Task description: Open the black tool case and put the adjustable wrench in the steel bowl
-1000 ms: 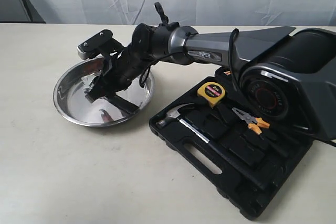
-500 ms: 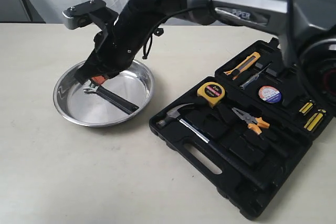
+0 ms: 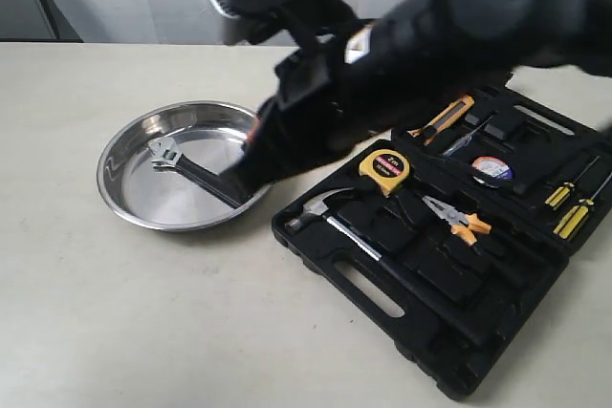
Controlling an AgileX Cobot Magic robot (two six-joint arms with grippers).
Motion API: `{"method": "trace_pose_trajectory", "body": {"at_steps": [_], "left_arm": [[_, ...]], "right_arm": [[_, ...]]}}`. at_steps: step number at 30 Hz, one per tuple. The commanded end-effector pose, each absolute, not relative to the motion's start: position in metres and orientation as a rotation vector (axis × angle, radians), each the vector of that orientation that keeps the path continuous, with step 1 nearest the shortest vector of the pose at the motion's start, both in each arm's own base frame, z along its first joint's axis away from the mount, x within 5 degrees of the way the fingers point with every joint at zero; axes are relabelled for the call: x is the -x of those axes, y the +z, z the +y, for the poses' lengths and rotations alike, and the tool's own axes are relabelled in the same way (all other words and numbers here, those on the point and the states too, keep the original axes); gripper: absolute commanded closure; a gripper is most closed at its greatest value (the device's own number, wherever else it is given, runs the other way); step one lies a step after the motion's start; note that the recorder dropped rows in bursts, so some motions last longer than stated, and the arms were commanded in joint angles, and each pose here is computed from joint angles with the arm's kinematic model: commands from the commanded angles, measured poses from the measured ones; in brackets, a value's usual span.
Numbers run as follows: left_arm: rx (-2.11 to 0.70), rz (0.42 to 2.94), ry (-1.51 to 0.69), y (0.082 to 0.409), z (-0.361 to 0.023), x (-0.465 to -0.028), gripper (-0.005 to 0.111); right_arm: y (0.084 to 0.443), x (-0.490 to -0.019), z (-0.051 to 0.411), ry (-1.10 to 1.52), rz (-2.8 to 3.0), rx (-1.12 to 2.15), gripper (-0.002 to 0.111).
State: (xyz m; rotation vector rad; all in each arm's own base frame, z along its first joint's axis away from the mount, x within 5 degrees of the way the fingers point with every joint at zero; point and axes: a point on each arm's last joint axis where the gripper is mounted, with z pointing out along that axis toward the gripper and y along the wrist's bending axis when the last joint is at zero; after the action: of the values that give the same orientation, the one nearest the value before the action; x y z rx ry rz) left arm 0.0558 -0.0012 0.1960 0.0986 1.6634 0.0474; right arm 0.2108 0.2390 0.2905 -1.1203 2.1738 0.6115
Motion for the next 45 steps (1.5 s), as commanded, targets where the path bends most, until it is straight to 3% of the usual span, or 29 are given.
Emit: {"method": "trace_pose_trajectory", "body": {"at_steps": [1,8,15,20,23,30,36,45], "left_arm": [[-0.105,1.66,0.049,0.197,-0.001,-0.056,0.106],[-0.105,1.66,0.049,0.197,-0.001,-0.056,0.106],[-0.105,1.66,0.049,0.197,-0.001,-0.056,0.106],[-0.105,1.66,0.049,0.197,-0.001,-0.056,0.106],[-0.105,1.66,0.049,0.197,-0.001,-0.056,0.106],[-0.105,1.66,0.049,0.197,-0.001,-0.056,0.106],[-0.105,1.66,0.049,0.197,-0.001,-0.056,0.106],[-0.105,1.66,0.049,0.197,-0.001,-0.056,0.106]], "right_arm": [[0.302,-0.162,0.198,0.647,2.22,1.217,0.109],[0.325,-0.112,0.157,0.657,2.271,1.438,0.109],[0.343,-0.093,0.143,0.722,2.179,1.399,0.109],[0.351,-0.091,0.125,0.6,1.937,1.25,0.109],[0.34,-0.095,0.106,0.526,1.803,1.011,0.109],[0.279,-0.091,0.05,0.31,1.738,0.53,0.109],[0.236,-0.068,0.023,0.164,1.645,0.331,0.109],[0.204,-0.056,0.012,0.09,1.585,0.208,0.109]]}}
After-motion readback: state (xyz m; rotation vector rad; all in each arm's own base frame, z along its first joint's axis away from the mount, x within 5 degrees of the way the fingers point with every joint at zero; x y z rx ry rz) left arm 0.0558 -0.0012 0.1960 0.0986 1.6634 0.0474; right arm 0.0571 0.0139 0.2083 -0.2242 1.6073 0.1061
